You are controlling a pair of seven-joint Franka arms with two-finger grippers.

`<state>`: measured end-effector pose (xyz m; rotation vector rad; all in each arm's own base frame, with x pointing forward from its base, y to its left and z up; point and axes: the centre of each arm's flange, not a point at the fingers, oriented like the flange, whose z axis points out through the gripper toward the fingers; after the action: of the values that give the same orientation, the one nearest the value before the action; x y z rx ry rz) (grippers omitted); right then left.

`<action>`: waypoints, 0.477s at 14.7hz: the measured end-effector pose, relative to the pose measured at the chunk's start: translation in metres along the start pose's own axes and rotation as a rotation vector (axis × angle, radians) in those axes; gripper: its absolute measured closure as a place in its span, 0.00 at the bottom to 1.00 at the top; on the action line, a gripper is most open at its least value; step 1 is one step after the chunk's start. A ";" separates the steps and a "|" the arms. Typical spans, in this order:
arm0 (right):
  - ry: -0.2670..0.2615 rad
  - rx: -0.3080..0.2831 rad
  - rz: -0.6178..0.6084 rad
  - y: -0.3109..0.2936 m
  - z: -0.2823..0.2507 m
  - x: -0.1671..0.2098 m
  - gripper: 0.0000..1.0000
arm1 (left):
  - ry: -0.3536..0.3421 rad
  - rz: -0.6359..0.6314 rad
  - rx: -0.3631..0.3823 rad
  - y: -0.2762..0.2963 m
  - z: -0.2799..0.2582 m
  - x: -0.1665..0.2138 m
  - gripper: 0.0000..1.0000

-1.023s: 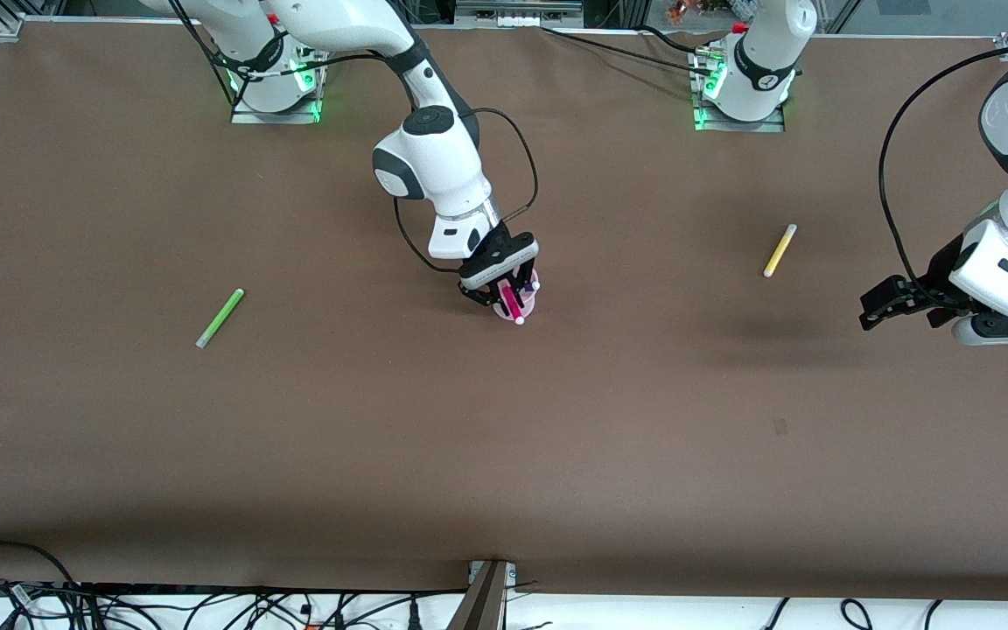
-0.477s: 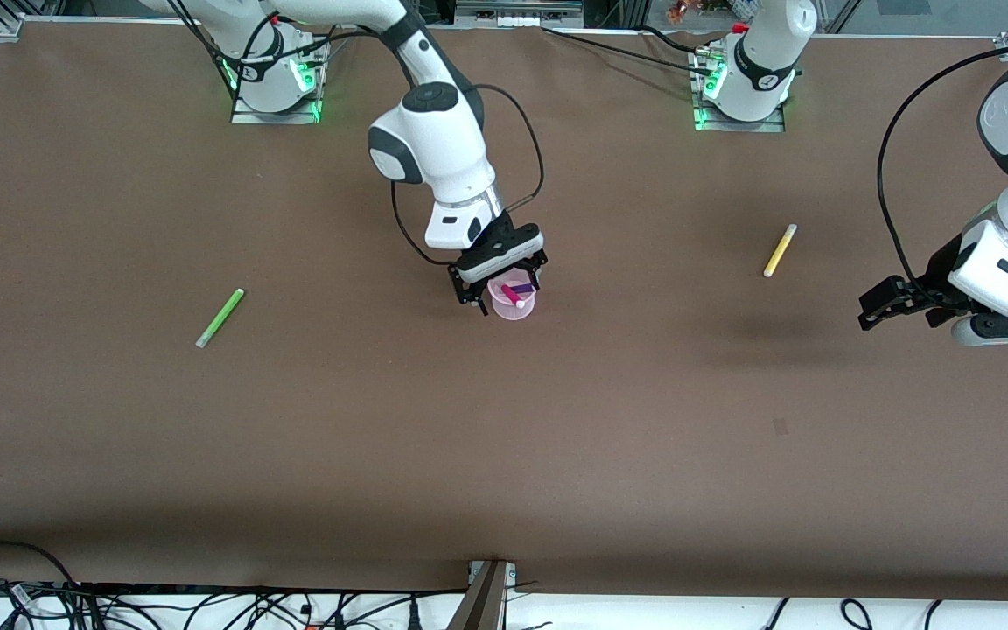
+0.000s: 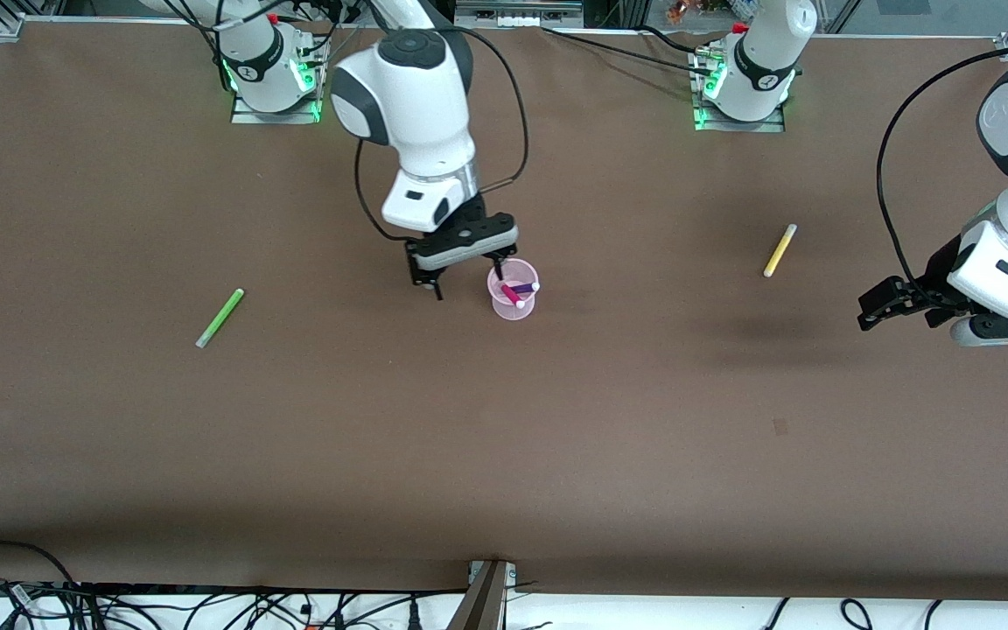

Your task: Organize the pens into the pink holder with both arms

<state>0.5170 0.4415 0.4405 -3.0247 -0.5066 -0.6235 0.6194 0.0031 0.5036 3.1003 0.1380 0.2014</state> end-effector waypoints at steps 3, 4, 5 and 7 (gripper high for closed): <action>-0.108 0.005 0.120 0.044 -0.022 0.005 0.00 | -0.004 0.000 0.000 0.000 0.003 0.000 0.00; -0.145 0.006 0.150 0.063 -0.027 0.007 0.00 | -0.005 0.000 0.000 0.000 0.003 0.001 0.00; -0.180 0.002 0.173 0.085 -0.031 0.008 0.00 | -0.005 0.000 0.000 0.000 0.003 0.001 0.00; -0.247 0.001 0.191 0.135 -0.040 0.010 0.00 | -0.005 0.000 0.000 0.000 0.003 0.001 0.00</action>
<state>0.5530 0.3134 0.4887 -3.1141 -0.2156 -0.2421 0.6205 0.0030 0.5002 3.1009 0.1380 0.1940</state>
